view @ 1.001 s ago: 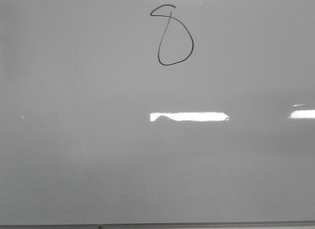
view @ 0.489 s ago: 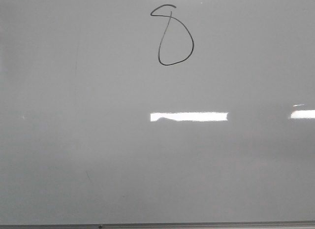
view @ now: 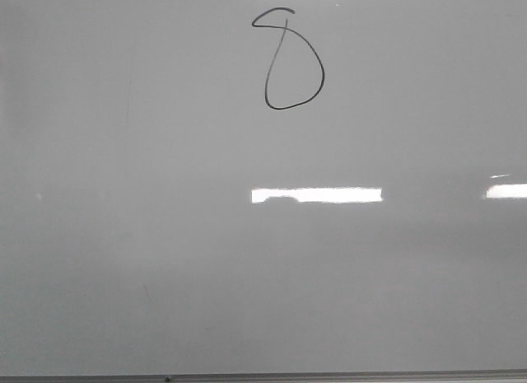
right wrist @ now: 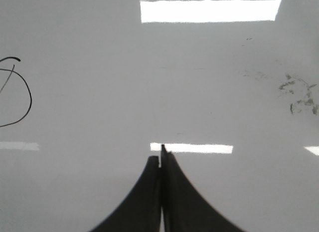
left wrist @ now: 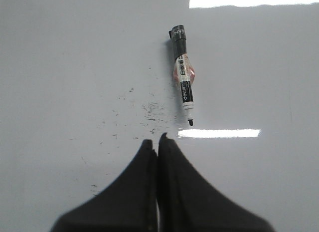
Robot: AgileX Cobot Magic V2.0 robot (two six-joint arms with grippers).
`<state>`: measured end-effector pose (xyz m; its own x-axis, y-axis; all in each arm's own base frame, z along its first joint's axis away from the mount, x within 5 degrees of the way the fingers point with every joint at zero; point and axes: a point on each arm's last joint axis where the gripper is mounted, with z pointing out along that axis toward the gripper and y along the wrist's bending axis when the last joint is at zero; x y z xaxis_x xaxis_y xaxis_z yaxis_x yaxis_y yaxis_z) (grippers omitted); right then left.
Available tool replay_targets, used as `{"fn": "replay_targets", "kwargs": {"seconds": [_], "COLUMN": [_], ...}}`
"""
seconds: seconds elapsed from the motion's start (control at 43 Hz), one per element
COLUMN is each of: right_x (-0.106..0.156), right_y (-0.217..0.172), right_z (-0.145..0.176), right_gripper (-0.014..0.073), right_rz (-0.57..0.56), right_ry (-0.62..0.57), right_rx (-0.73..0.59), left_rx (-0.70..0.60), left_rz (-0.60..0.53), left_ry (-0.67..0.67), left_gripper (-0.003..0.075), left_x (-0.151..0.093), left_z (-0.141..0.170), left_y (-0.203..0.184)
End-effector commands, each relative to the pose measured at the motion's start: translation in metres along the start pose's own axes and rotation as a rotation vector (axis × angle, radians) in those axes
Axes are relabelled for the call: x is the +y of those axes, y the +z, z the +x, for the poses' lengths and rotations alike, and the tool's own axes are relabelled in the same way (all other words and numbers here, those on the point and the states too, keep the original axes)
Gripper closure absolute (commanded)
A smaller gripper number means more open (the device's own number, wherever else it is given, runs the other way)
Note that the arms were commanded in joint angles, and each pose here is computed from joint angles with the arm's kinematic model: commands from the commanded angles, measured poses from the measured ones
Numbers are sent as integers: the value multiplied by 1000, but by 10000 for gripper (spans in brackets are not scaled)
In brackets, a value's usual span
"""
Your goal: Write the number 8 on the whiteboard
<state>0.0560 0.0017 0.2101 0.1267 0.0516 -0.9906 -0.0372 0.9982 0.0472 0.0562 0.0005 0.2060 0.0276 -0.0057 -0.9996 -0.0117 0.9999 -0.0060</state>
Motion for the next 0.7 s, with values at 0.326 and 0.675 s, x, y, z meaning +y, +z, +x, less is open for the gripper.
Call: {"fn": "replay_targets", "kwargs": {"seconds": [0.326, 0.675], "right_x": [0, 0], "right_y": [-2, -2], "right_z": [-10, -10], "right_gripper": [664, 664], "right_rz": [1, 8], "right_ry": [-6, -28], "right_rx": [-115, -115], "left_rx": [-82, -82], "left_rz": [5, 5], "left_ry": [-16, -16], "left_gripper": [741, 741], "left_x": [0, 0], "left_z": [-3, -3], "left_y": [-1, -1]}}
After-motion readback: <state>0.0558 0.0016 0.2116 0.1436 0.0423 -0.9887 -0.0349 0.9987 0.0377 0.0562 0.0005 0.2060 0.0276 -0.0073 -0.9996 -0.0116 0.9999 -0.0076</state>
